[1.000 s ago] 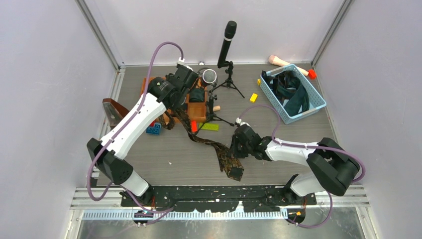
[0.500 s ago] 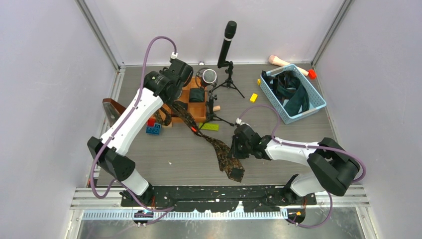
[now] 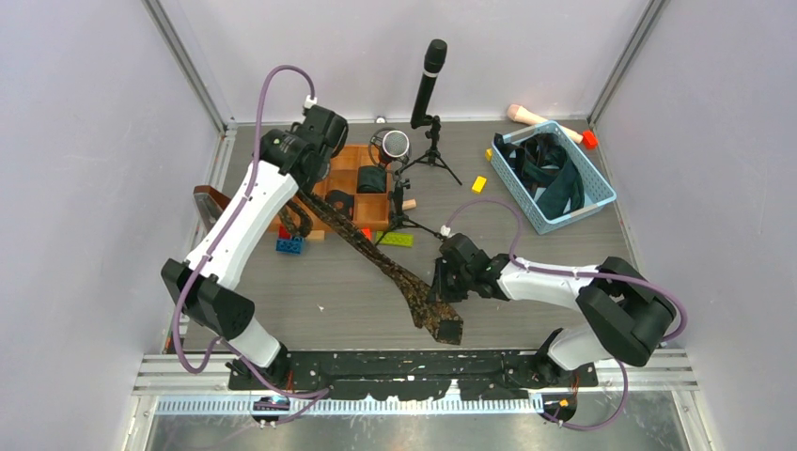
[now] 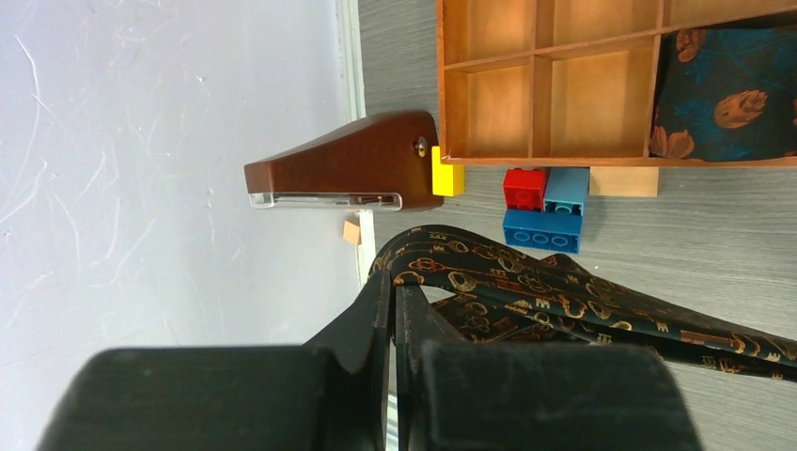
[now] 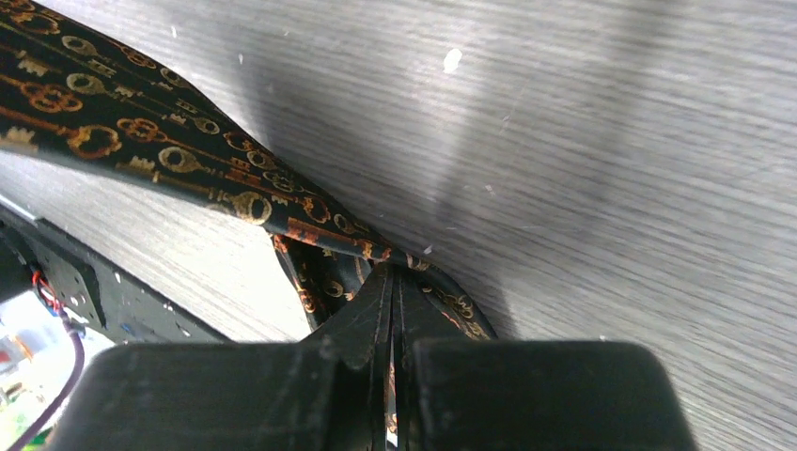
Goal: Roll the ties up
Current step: Flatten out the tie at the center of the board.
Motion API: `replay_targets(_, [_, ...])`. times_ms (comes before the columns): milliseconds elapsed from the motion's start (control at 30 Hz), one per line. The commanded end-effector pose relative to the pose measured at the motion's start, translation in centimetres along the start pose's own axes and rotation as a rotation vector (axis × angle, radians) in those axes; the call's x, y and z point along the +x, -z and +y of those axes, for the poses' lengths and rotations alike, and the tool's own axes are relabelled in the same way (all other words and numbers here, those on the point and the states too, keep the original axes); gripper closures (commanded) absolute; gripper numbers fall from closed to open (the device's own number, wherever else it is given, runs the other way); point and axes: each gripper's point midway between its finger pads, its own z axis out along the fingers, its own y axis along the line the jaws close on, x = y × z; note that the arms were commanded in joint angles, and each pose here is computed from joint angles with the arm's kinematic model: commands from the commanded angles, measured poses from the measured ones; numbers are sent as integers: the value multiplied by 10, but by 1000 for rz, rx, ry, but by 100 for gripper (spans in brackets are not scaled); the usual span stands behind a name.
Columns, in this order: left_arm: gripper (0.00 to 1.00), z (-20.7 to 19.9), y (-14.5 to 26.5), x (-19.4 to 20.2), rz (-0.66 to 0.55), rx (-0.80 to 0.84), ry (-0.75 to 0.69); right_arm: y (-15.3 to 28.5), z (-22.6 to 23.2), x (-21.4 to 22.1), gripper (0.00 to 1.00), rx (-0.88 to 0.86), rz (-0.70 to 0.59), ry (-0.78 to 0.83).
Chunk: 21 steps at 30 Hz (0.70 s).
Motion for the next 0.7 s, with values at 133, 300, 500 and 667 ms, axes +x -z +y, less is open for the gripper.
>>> replay_targets(133, [100, 15, 3, 15, 49, 6, -21, 4, -34, 67, 100, 110, 256, 93])
replay_targets(300, [100, 7, -2, 30, 105, 24, -55, 10, -30, 72, 100, 111, 267, 120])
replay_targets(500, [100, -6, -8, 40, 128, 59, -58, 23, -39, 74, 100, 172, 265, 119])
replay_targets(667, [100, -20, -16, 50, 151, 91, -62, 33, -44, 67, 100, 242, 239, 101])
